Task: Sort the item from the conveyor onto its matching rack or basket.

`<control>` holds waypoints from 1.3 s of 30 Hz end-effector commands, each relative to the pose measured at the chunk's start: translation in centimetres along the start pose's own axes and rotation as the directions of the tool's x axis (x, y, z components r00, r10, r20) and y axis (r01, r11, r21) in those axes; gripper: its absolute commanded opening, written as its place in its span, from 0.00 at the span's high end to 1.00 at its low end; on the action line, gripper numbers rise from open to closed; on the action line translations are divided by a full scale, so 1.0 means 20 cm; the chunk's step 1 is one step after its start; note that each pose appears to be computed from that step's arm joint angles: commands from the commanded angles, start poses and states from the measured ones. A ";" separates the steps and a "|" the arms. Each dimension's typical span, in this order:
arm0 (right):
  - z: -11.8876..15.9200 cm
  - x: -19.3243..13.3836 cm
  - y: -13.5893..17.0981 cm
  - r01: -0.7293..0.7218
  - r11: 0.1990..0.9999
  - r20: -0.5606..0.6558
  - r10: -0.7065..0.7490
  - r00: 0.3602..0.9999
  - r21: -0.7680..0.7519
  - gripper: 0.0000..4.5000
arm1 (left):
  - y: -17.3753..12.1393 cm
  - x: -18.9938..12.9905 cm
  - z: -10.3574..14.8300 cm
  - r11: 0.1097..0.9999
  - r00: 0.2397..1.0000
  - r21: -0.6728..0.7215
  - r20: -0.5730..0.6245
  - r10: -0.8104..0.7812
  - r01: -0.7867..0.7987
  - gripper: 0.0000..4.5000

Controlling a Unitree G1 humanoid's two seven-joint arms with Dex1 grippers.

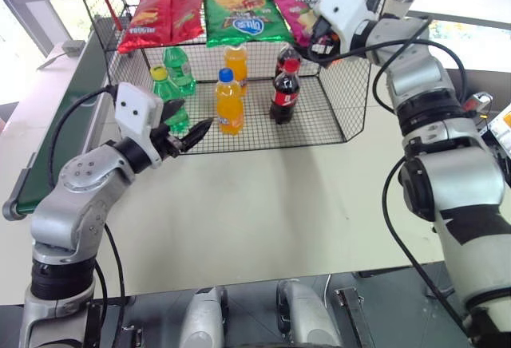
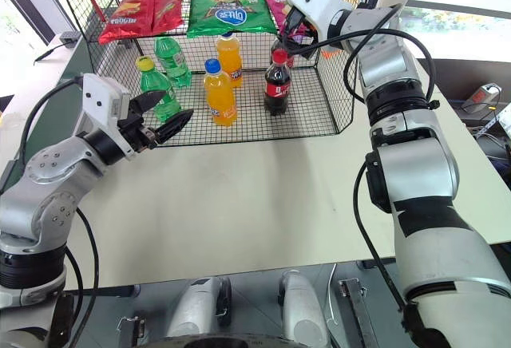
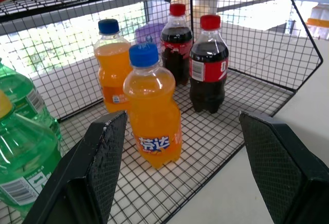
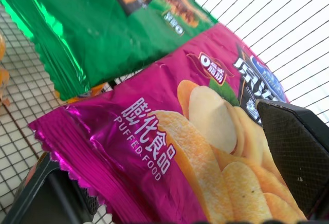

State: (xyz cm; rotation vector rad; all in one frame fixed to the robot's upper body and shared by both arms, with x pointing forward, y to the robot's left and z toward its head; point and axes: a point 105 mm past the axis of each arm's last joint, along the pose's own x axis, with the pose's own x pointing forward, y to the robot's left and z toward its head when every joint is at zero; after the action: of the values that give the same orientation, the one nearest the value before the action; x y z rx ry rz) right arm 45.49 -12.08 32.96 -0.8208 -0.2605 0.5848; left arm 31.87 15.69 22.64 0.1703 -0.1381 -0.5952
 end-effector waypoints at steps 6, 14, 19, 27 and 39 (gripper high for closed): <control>0.27 -0.21 -0.10 0.071 0.995 0.277 -0.049 0.960 -0.069 0.02 | 0.00 -0.01 0.11 1.000 0.996 -0.004 0.092 -0.012 0.013 0.20; 0.17 -0.27 -0.05 0.069 0.997 0.250 -0.058 0.967 -0.038 0.02 | 0.02 0.00 0.09 0.999 0.997 0.009 0.060 -0.039 0.038 0.20; 0.13 -0.29 -0.04 0.066 0.995 0.281 -0.086 0.956 0.081 0.02 | 0.02 0.00 0.08 0.999 0.998 0.016 0.041 -0.040 0.039 0.20; 0.21 -0.34 0.01 -0.006 0.991 0.383 -0.046 0.923 0.135 0.02 | 0.02 -0.04 0.10 0.999 0.998 0.008 0.055 -0.039 0.039 0.20; 0.09 -0.69 0.26 -0.179 0.837 0.324 0.002 0.946 0.517 0.02 | -0.01 -0.28 -0.02 0.995 0.998 -0.101 -0.057 0.004 -0.010 0.20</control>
State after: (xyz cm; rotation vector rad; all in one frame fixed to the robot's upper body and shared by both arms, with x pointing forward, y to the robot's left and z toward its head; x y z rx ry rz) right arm 32.97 -16.62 30.18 -0.2094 -0.3347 0.7963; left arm 28.02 18.38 20.85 0.0828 -0.0202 -0.6025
